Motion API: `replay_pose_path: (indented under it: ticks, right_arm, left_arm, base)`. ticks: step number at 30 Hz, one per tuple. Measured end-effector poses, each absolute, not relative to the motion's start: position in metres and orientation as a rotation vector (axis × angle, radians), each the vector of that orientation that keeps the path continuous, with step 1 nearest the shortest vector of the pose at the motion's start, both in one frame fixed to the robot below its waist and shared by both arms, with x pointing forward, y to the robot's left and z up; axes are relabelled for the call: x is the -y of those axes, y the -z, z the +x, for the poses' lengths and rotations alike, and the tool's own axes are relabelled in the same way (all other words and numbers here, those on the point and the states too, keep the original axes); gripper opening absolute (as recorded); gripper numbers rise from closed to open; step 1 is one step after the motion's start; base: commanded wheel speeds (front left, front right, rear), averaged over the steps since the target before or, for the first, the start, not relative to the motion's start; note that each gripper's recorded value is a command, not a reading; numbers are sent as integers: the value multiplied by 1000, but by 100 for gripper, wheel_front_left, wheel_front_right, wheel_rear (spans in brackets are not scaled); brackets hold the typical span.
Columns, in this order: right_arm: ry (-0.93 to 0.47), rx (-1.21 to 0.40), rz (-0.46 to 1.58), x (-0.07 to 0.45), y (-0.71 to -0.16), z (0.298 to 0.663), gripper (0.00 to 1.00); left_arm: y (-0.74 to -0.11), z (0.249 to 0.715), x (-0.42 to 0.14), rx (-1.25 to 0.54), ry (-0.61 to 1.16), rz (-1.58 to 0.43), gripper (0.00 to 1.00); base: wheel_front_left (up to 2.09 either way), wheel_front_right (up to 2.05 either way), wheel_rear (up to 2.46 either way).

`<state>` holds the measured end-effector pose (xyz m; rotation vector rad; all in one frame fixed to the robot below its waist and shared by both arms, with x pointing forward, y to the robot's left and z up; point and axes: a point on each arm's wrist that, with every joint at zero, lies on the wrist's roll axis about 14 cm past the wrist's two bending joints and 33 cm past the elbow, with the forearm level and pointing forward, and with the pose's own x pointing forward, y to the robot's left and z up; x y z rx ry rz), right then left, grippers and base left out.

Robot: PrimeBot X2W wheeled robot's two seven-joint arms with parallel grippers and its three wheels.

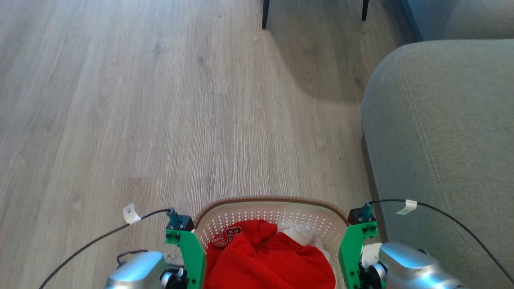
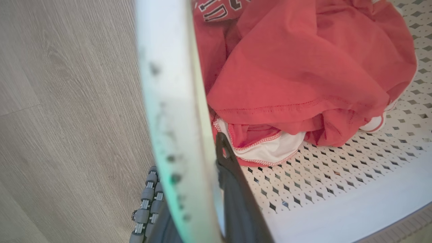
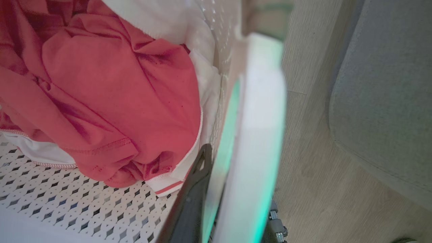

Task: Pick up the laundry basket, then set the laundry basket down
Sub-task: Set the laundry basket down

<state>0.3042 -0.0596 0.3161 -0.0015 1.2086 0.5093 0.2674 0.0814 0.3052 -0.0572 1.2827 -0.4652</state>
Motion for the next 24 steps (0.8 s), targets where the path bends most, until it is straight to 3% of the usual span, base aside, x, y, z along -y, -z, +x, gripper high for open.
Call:
replay_pose_path:
  ticks: [6, 24]
  right_arm:
    - [-504, -1226, 11, 60, -305, 307, 0]
    - [-479, -1169, 73, 60, -257, 375, 0]
  left_arm:
    - [-296, 268, -80, -1305, 470, -63, 0]
    - [-254, 332, -77, -1254, 445, -87, 0]
  base:
    - [0, 0, 0]
    - [0, 0, 0]
